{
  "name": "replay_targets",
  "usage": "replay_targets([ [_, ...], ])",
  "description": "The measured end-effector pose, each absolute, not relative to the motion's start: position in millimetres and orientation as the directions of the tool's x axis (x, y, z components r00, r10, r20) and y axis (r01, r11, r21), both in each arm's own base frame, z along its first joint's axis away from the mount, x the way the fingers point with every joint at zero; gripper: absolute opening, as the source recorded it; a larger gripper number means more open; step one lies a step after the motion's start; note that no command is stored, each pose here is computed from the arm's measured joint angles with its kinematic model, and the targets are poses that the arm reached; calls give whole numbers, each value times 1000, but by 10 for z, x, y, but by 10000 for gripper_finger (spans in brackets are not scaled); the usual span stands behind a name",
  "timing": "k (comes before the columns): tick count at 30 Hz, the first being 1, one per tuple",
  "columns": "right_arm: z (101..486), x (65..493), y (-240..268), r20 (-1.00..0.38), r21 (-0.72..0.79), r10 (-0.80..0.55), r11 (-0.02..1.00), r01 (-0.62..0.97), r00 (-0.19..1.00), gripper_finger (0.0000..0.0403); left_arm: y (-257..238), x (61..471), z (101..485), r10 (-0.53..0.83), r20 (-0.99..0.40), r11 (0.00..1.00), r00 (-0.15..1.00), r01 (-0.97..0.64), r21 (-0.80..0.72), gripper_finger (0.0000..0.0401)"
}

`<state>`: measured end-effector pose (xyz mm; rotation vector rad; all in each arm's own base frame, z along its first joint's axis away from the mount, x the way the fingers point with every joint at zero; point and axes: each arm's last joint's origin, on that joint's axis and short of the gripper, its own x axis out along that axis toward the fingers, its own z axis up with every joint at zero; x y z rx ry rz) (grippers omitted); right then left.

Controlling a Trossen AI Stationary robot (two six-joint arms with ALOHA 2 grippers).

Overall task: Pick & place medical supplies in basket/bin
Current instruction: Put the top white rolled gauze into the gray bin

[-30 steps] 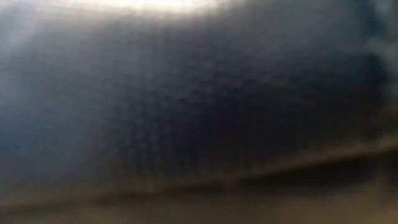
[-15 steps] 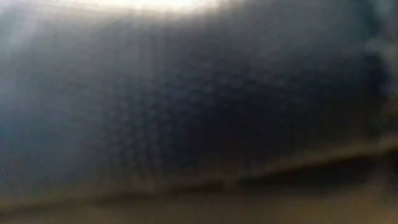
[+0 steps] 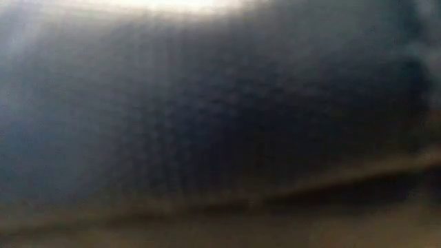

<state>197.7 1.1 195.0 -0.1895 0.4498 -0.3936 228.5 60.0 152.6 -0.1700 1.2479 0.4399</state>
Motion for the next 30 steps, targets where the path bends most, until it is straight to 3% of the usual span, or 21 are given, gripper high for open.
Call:
replay_targets([
  [14, 1950, 1977, 11, -384, -263, -410, 908, 328, 827, 201, 672, 2264, 1515, 192, -950, 899, 247, -432, 69, 290],
  [30, 1951, 1977, 11, -383, -263, -410, 907, 328, 828, 201, 678, 2263, 1515, 200, -949, 889, 245, -452, 70, 155],
])
